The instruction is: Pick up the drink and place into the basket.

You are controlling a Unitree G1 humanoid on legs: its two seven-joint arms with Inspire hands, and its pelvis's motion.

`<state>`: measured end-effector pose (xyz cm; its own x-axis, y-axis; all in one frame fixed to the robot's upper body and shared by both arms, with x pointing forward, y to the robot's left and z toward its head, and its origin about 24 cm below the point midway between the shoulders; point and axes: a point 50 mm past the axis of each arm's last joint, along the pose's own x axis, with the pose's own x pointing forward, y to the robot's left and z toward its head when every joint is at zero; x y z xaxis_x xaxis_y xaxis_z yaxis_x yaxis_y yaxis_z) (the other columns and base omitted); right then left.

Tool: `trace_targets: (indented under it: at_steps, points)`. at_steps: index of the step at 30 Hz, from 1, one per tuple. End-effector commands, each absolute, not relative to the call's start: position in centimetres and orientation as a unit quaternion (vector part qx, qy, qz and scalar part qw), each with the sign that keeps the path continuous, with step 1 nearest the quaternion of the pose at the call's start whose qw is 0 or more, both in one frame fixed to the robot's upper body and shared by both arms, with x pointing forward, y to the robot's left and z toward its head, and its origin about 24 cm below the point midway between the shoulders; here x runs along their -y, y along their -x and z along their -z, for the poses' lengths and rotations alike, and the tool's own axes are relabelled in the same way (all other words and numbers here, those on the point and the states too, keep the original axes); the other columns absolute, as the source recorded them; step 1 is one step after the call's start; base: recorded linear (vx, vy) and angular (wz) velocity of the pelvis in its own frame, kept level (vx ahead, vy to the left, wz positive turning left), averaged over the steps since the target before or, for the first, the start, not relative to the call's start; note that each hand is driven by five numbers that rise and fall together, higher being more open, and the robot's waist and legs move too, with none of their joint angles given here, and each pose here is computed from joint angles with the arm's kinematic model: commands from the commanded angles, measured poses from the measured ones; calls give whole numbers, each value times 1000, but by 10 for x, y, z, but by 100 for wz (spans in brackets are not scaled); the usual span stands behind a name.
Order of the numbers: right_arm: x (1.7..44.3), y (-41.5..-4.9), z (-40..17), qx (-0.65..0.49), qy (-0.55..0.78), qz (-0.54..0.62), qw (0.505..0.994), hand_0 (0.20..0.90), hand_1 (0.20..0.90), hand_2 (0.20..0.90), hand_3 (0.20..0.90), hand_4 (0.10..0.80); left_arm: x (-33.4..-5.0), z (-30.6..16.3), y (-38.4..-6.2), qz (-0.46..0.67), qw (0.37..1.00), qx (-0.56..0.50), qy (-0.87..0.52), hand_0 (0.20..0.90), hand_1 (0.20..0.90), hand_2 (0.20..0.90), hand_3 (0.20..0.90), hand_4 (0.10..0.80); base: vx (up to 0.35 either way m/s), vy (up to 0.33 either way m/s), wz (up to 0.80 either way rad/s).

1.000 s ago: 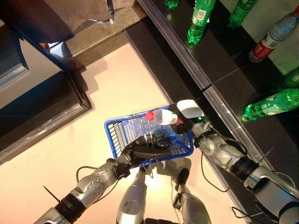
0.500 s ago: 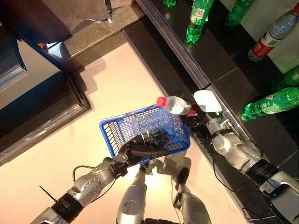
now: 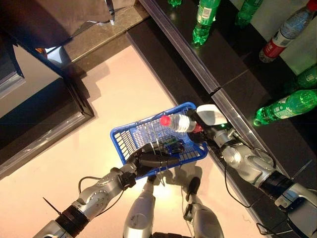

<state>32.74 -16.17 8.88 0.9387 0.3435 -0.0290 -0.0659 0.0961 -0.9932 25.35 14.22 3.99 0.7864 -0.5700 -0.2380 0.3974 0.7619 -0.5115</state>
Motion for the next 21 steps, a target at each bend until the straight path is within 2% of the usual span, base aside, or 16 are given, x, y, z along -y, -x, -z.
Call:
trace_targets:
  at_steps: [1,10,15,21]
  points:
    - [136,-341,-131,190,682,-136,693,300,300,300,200,100,-83,-159,-237,497,806,95,307,300,300,300,200,100,0,0,0]
    - [133,-346,-119,137,711,-154,672,300,300,300,200,100,-77,-161,-237,502,806,91,299,300,300,300,200,100,1,-6,2]
    - [115,-349,-121,137,726,-182,649,300,300,300,200,100,-69,-162,-237,512,804,80,293,300,300,300,200,100,0,-15,5]
    - [73,-357,-145,174,736,-201,623,300,300,300,200,100,-50,-164,-237,537,794,64,278,300,300,300,200,100,0,0,0]
